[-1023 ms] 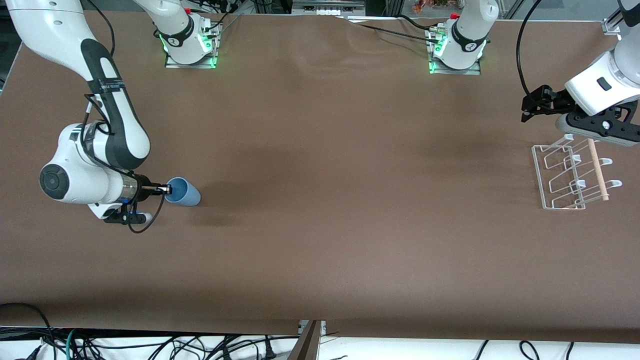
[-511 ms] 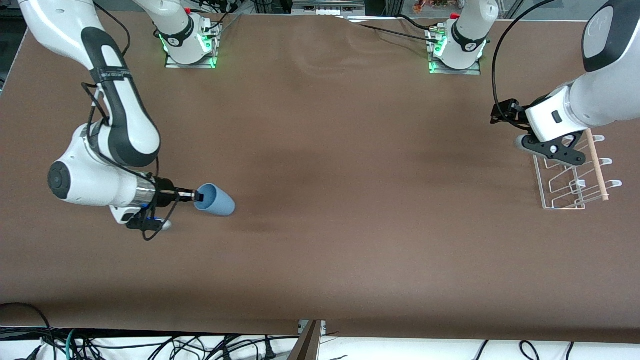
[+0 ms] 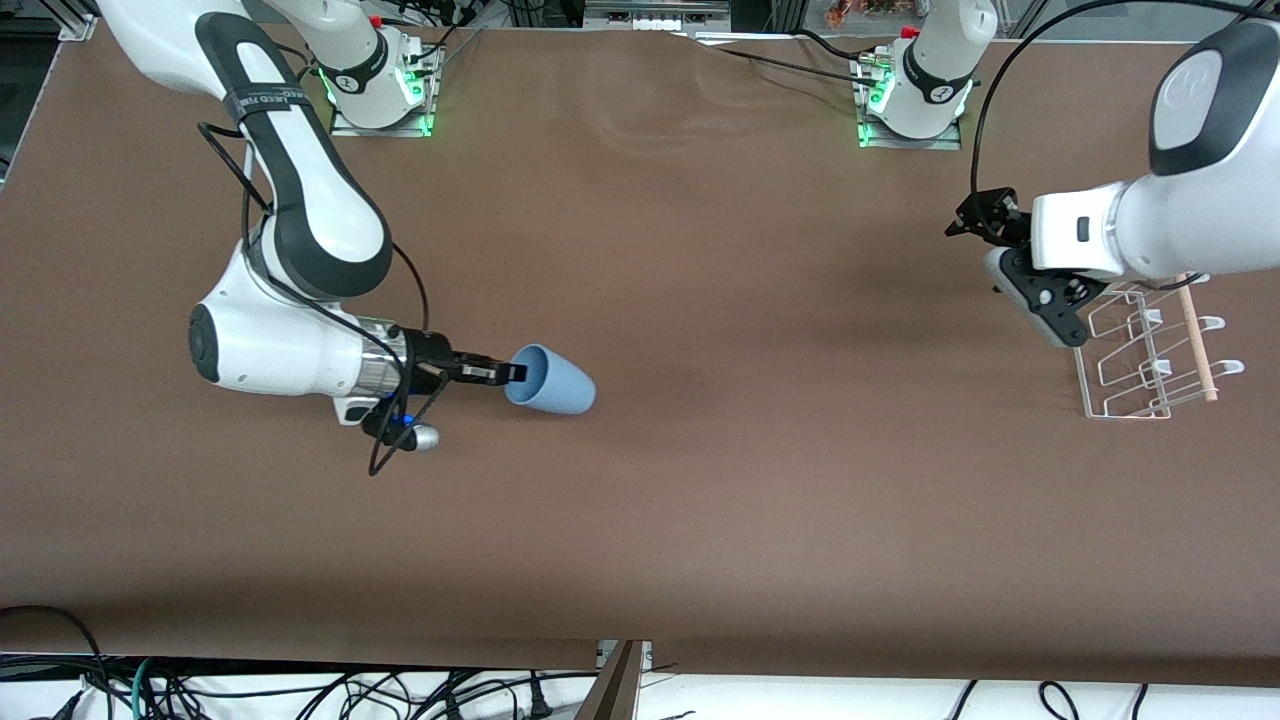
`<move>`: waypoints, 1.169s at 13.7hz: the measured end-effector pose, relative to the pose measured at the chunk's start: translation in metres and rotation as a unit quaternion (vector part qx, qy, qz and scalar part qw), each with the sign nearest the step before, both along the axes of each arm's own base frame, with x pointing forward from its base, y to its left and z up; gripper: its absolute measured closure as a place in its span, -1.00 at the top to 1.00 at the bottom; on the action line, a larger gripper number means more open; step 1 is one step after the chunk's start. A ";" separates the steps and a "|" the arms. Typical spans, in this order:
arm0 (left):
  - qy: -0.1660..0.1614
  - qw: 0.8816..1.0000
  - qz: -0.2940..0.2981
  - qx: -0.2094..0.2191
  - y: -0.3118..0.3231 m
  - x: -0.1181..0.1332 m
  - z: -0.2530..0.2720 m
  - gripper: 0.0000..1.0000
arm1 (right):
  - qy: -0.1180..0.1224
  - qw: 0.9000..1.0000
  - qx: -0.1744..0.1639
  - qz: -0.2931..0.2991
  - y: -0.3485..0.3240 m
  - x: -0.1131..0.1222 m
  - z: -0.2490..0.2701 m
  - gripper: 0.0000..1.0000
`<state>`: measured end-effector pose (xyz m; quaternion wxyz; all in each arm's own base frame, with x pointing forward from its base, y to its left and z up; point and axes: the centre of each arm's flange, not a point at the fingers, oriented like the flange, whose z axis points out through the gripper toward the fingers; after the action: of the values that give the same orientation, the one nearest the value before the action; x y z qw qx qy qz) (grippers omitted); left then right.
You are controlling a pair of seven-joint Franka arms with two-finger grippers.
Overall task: Transfer cup to left arm and place on rack
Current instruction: 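Lift the cup with the right gripper while the left gripper approaches, then close the left gripper around the cup's open end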
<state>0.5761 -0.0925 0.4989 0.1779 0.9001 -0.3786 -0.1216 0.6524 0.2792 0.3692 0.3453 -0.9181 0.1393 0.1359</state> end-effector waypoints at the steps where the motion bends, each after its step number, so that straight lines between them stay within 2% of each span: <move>1: -0.017 0.999 -0.038 -0.026 -0.010 0.005 -0.006 1.00 | 0.013 1.000 0.021 -0.010 0.016 -0.001 0.004 -0.90; 4: -0.070 0.985 -0.124 -0.102 -0.036 0.016 -0.015 1.00 | 0.049 0.995 0.075 -0.031 0.066 -0.006 0.011 -0.90; 8: -0.144 0.958 -0.201 -0.147 -0.102 0.019 -0.010 1.00 | 0.078 0.988 0.122 -0.062 0.112 -0.019 0.015 -0.90; 11: -0.191 0.940 -0.225 -0.170 -0.158 0.014 -0.020 1.00 | 0.090 0.981 0.149 -0.081 0.127 -0.024 0.020 -0.90; 13: -0.228 0.928 -0.236 -0.177 -0.163 0.019 -0.033 1.00 | 0.100 0.978 0.164 -0.088 0.132 -0.026 0.022 -0.90; 16: -0.271 0.916 -0.226 -0.192 -0.159 0.028 -0.031 1.00 | 0.107 0.975 0.174 -0.091 0.135 -0.027 0.023 -0.90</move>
<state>0.6044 -0.2511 0.4674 0.2055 0.7375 -0.6218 0.1652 0.6251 0.4141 0.3927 0.4939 -0.8074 0.2324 0.2239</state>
